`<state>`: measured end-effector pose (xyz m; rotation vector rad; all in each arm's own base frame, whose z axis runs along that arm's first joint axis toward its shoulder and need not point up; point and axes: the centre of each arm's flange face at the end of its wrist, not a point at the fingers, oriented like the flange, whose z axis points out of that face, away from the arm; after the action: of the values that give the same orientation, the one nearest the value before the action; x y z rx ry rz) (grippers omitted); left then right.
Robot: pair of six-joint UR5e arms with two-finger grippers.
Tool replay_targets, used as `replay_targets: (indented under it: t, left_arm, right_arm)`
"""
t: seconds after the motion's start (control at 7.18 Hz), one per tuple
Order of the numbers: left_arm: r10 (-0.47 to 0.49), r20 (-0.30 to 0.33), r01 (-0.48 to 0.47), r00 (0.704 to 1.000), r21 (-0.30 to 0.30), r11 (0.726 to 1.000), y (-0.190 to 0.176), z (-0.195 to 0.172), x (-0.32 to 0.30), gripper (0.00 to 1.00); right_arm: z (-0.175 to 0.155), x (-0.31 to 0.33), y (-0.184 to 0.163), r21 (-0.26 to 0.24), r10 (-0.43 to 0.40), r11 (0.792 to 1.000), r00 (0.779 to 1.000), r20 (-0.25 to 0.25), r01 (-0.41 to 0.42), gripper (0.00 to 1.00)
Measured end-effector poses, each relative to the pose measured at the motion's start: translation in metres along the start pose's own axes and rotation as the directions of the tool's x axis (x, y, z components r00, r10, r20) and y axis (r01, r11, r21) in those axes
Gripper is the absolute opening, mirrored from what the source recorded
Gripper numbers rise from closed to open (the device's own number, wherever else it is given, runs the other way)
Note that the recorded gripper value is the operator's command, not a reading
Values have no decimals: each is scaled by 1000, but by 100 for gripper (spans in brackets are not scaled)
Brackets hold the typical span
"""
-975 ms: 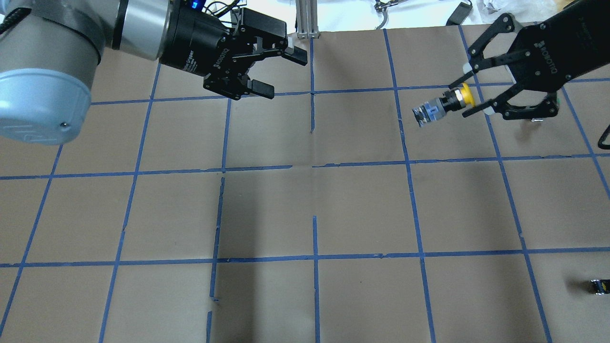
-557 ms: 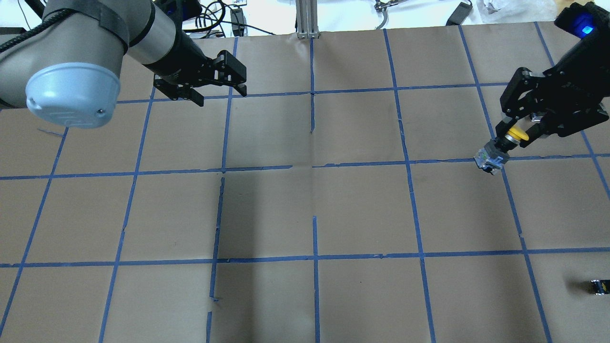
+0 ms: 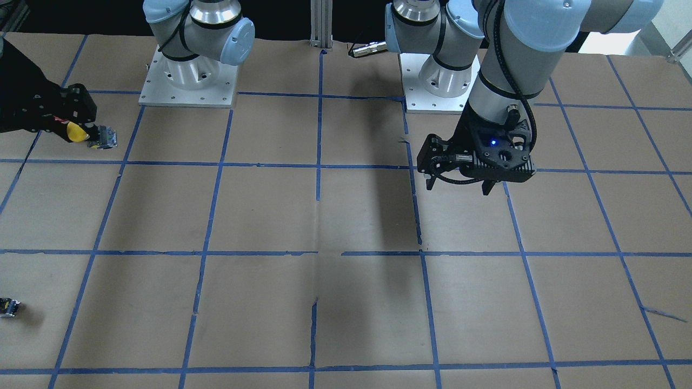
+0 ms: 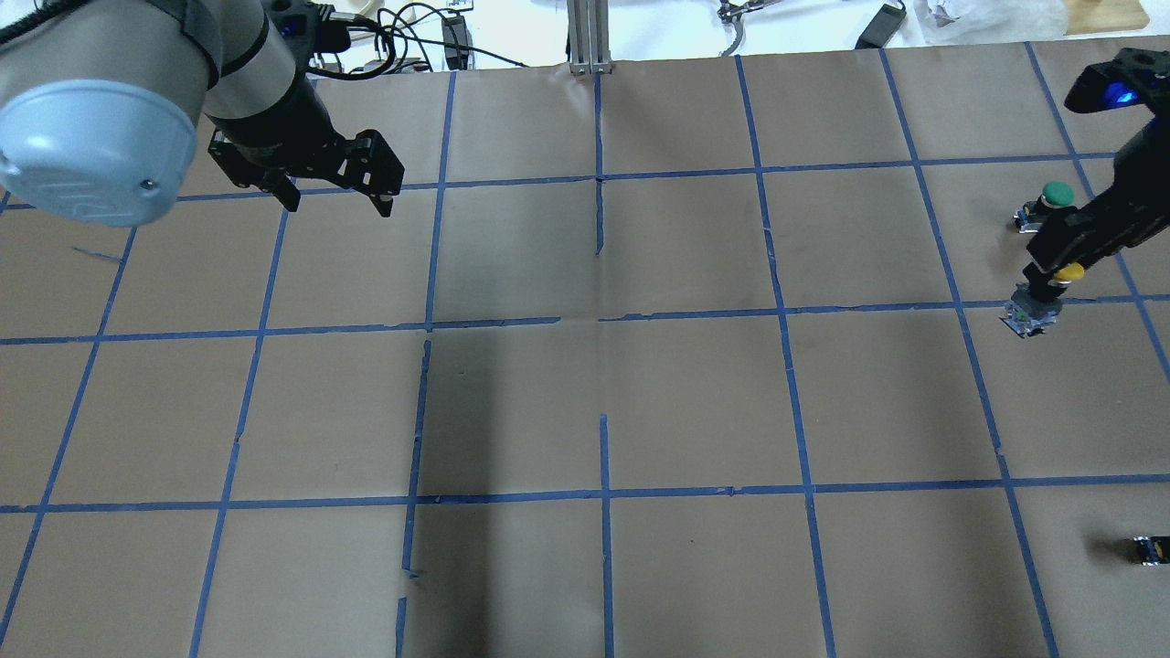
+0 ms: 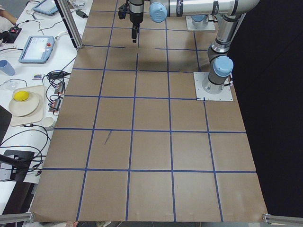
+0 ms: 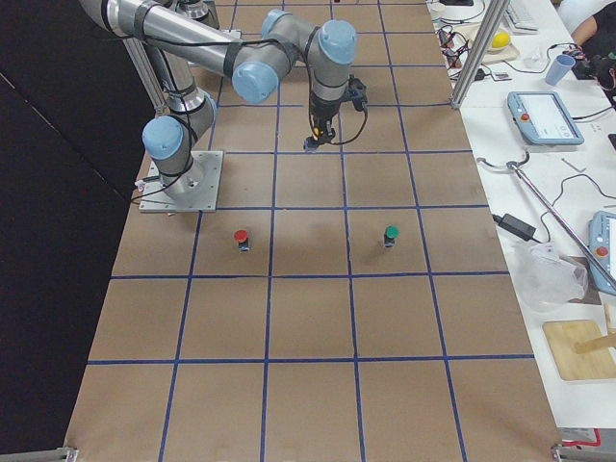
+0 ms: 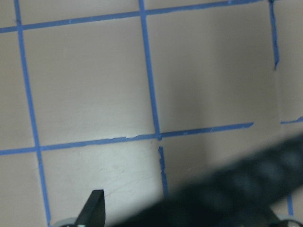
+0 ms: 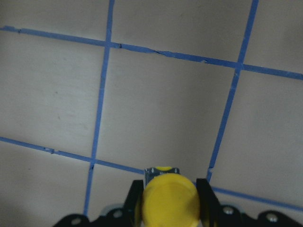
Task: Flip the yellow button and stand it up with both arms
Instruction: 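Rotate the button upright with the right gripper and lower it to the table, then set the button base-down on the table and open the right gripper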
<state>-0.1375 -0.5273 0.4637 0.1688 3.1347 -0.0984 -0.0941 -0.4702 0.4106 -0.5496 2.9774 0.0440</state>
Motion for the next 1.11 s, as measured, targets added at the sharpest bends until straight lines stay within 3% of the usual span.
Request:
replay_targets:
  t: [0.14, 0.42, 0.7, 0.98, 1.11]
  left_arm:
    - [-12, -34, 11, 999, -20, 1000, 0, -10, 0, 97]
    - [-56, -92, 51, 994, -56, 997, 7, -15, -9, 99]
    - [-69, -53, 65, 996, -70, 995, 14, -20, -20, 100]
    - [-50, -5, 50, 999, -70, 996, 17, -25, -14, 100]
    - [-39, 1, 39, 999, -64, 997, 19, -28, -8, 100]
  right_arm:
    - [13, 21, 12, 24, -121, 992, 992, -34, 121, 9]
    - [39, 59, 25, 36, -337, 940, 938, -85, 340, 9]
    - [72, 115, 40, 44, -503, 860, 859, -90, 508, 10]
    - [106, 155, 52, 93, -617, 778, 784, -67, 621, 10]
    - [115, 163, 55, 121, -675, 726, 735, -67, 677, 10]
